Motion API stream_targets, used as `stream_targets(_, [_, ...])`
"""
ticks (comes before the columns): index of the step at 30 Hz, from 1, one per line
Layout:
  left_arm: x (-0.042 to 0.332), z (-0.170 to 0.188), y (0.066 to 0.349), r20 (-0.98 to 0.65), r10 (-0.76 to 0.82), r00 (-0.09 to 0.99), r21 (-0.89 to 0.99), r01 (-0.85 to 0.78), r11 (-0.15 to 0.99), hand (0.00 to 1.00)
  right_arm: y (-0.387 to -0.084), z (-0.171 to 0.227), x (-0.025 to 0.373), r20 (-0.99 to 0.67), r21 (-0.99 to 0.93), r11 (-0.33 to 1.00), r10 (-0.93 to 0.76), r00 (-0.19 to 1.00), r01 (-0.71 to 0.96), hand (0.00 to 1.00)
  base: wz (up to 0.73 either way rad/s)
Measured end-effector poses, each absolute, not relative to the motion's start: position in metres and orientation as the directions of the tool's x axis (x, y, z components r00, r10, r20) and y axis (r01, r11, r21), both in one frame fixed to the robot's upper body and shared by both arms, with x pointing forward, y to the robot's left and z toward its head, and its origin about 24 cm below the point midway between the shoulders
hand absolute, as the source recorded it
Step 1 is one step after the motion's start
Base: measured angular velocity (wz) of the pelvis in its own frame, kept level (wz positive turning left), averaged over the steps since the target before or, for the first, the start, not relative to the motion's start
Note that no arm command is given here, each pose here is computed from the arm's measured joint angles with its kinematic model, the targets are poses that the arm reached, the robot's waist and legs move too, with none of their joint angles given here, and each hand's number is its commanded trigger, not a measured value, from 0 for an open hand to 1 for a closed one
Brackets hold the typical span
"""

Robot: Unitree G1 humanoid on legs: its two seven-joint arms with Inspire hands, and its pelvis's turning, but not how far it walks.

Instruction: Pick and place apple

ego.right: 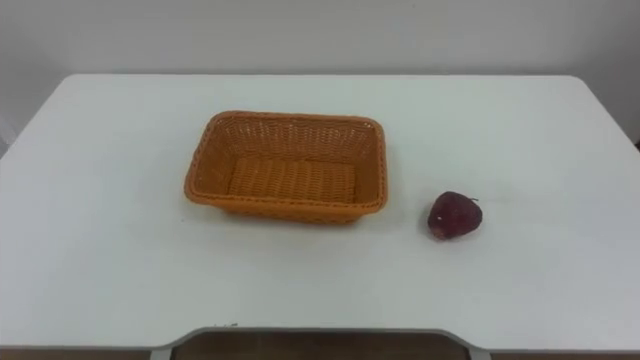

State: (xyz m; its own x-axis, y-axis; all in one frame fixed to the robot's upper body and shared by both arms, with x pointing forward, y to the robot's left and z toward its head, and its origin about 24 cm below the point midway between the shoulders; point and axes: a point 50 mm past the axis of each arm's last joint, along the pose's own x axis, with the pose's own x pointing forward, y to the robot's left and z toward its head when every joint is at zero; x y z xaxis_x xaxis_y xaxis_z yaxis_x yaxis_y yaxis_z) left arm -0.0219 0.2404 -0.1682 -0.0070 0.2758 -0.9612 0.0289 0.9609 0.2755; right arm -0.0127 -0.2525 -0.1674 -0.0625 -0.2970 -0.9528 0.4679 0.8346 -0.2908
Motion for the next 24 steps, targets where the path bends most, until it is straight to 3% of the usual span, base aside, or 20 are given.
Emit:
stream_targets(1, [-0.026,-0.167,0.244,-0.957,0.289,-0.012,0.289,-0.020,0.957,0.00,-0.260,-0.165,-0.006,-0.946,-0.271,0.701,-0.320,-0.049,0.659,0.00,0.00])
stream_targets(2, [-0.027,-0.166,0.246,-0.954,0.298,-0.012,0.298,-0.047,0.953,0.00,-0.264,-0.164,-0.001,-0.942,-0.251,0.629,-0.333,-0.038,0.736,0.00,0.00])
stream_targets(4, [-0.033,-0.163,0.255,-0.939,0.343,-0.003,0.340,-0.126,0.932,0.00,-0.281,-0.156,0.018,-0.920,-0.142,0.331,-0.392,-0.001,0.933,0.00,-0.05])
stream_targets(7, [-0.033,-0.160,0.262,-0.925,0.380,0.024,0.372,-0.153,0.915,0.00,-0.304,-0.143,0.038,-0.884,-0.016,0.059,-0.467,0.014,0.998,0.00,-0.06])
stream_targets(10, [-0.031,-0.158,0.267,-0.914,0.404,0.037,0.394,-0.156,0.906,0.00,-0.323,-0.128,0.062,-0.850,0.045,-0.089,-0.526,-0.008,0.995,0.00,-0.13])
stream_targets(18, [-0.028,-0.155,0.272,-0.899,0.434,0.063,0.422,-0.141,0.895,0.00,-0.356,-0.080,0.092,-0.740,0.111,-0.270,-0.665,-0.102,0.956,0.00,-0.01])
stream_targets(24, [-0.023,-0.155,0.271,-0.891,0.445,0.091,0.433,-0.123,0.893,0.00,-0.366,-0.020,0.128,-0.474,0.132,-0.185,-0.875,-0.102,0.974,0.00,0.01])
